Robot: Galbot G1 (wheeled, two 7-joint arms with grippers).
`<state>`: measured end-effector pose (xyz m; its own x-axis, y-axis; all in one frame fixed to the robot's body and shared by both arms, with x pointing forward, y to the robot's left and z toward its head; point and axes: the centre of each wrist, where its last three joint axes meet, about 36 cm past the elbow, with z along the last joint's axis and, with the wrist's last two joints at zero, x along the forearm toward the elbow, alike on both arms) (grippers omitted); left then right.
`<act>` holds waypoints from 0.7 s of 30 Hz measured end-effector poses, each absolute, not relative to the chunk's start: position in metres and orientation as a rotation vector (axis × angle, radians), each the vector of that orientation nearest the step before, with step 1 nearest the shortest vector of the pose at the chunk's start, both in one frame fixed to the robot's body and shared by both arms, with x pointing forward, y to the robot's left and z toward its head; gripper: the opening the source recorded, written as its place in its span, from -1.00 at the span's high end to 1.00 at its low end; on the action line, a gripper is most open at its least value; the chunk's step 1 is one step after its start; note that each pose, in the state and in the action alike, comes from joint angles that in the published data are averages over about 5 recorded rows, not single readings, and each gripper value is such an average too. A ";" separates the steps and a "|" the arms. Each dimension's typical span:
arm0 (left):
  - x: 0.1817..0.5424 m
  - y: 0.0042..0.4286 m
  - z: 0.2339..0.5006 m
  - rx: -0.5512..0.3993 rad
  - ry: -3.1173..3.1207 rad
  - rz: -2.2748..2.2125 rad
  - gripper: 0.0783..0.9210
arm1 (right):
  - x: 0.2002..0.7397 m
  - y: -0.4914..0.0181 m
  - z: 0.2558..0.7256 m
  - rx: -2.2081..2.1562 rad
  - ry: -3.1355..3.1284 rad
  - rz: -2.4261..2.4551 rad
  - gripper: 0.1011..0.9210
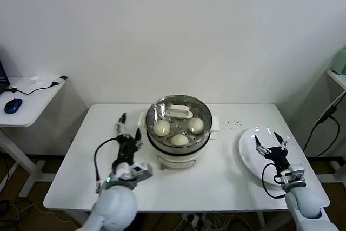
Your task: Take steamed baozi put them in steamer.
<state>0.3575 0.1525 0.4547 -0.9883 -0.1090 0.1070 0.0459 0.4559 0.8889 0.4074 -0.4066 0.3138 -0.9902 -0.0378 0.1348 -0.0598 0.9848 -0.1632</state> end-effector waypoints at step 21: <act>0.303 0.284 0.396 0.119 -3.037 -0.358 -0.77 | 0.389 -0.376 0.324 0.137 -3.000 0.160 -0.76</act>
<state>0.3033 0.2842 0.3960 -0.9937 -0.0863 0.0718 -0.0673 0.9697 0.2350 0.3885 -0.3765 0.3240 -0.9868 -0.0835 0.1387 -0.0978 0.9902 -0.0995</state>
